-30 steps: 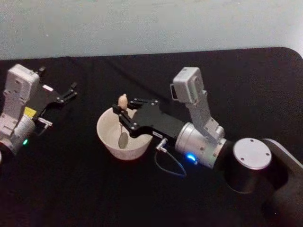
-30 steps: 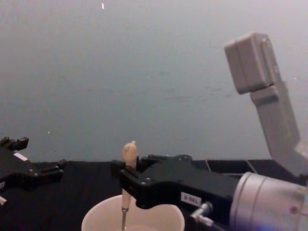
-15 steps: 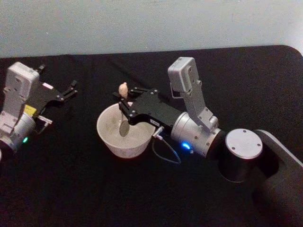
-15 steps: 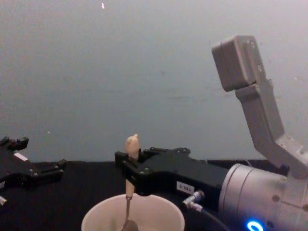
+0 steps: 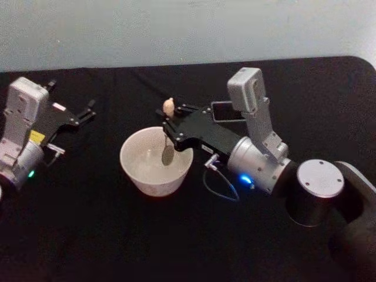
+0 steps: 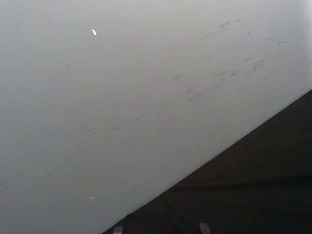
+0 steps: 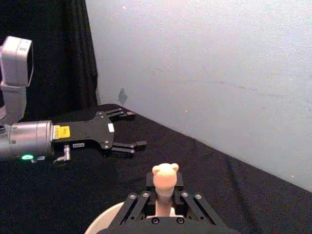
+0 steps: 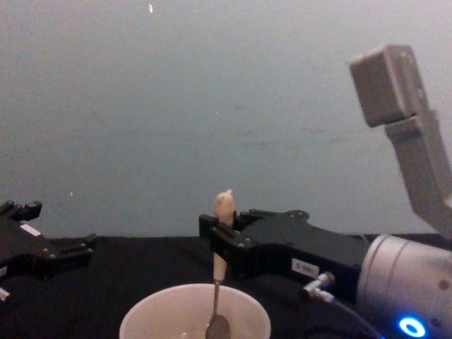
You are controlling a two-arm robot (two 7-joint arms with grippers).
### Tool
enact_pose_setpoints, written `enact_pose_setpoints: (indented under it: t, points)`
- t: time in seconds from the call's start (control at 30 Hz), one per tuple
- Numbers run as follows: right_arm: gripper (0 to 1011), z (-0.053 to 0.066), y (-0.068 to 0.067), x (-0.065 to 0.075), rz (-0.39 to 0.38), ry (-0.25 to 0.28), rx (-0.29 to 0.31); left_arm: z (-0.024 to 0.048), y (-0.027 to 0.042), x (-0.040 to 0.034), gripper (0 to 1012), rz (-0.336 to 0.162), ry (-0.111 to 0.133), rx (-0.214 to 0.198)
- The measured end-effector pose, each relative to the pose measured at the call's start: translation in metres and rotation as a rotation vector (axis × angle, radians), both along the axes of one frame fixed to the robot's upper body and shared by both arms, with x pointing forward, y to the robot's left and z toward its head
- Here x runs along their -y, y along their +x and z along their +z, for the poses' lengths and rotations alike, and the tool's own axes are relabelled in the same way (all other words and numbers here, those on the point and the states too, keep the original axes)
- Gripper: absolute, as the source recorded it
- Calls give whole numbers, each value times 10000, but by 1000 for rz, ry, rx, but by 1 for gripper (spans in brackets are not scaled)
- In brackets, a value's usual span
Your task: Pick up the stirring spoon with one hand, stir inside the cup, then place it back in its original position.
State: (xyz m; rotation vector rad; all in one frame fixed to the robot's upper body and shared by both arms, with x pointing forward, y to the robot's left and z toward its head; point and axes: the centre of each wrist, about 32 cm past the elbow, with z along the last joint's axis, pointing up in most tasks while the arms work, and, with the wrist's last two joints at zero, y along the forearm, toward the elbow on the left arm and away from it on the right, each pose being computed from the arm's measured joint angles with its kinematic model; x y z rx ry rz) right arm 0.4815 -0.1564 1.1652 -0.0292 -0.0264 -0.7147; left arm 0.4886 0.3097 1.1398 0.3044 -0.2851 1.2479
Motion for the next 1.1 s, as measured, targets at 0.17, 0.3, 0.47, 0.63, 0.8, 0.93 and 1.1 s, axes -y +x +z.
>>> enact_pose_setpoints:
  t: [0.17, 0.3, 0.47, 0.63, 0.8, 0.93, 1.1]
  points:
    - [188, 1, -52, 62, 7, 2, -8, 0, 0, 0, 1001, 0, 0, 0]
    - [188, -1, -103, 93, 18, 2, -15, 0, 0, 0, 1001, 0, 0, 0]
    - [188, 4, -164, 98, 43, 4, -21, 0, 0, 0, 1001, 0, 0, 0]
    - [188, 19, -199, 63, 65, 10, -21, 0, 0, 0, 1001, 0, 0, 0]
    - [188, 20, -212, -15, 85, 13, -24, 0, 0, 0, 1001, 0, 0, 0]
    - [188, 10, -192, -77, 90, 11, -25, 0, 0, 0, 1001, 0, 0, 0]
    - [188, 7, -131, -153, 83, 8, -20, 0, 0, 0, 1001, 0, 0, 0]
